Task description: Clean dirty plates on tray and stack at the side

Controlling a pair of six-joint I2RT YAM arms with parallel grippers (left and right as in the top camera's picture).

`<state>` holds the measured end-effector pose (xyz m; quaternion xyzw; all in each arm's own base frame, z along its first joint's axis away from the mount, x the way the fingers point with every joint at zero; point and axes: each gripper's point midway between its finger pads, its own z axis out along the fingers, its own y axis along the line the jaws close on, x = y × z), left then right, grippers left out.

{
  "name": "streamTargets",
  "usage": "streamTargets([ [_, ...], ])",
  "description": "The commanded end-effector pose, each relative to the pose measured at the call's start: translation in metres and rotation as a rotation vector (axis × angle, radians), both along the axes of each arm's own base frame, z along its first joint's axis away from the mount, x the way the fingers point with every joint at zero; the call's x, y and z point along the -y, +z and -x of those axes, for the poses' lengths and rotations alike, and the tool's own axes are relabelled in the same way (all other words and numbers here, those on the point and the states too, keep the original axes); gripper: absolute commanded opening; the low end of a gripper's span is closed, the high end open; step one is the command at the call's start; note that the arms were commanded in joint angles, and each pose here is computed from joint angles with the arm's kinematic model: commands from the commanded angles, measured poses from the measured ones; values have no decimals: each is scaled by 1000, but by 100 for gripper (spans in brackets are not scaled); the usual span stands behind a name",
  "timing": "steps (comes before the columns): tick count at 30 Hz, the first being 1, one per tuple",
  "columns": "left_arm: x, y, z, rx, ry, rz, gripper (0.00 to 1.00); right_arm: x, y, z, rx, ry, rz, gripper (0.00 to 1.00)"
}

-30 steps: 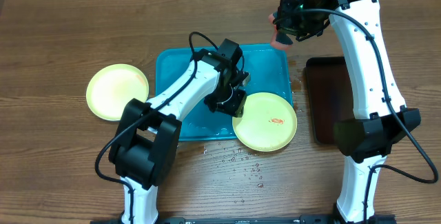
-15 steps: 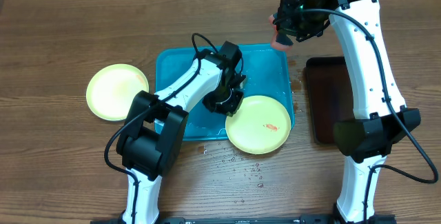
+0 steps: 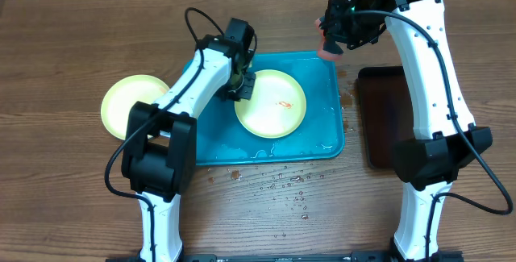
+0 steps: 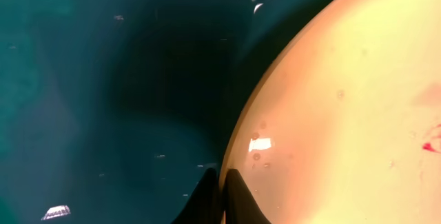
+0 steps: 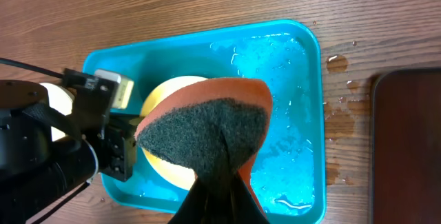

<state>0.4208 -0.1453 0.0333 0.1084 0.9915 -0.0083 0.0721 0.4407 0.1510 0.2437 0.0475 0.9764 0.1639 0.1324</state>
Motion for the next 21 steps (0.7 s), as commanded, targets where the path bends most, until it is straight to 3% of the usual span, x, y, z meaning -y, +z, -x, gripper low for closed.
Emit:
streamTargets([
  [1, -5, -5, -1, -6, 22, -34, 21, -11, -3, 3, -3, 25, -11, 4],
  [3, 0, -6, 3, -26, 17, -7, 33, -16, -10, 4, -14, 34, -9, 4],
  [8, 6, -11, 21, -107, 77, 43, 33, -24, -21, 3, -30, 29, -12, 4],
  [18, -4, -34, 38, -155, 178, 20, 26, -39, -26, 5, -28, 52, -15, 4],
  [21, -8, -39, 40, -160, 204, 21, 18, -48, -34, 7, -39, 59, -14, 4],
])
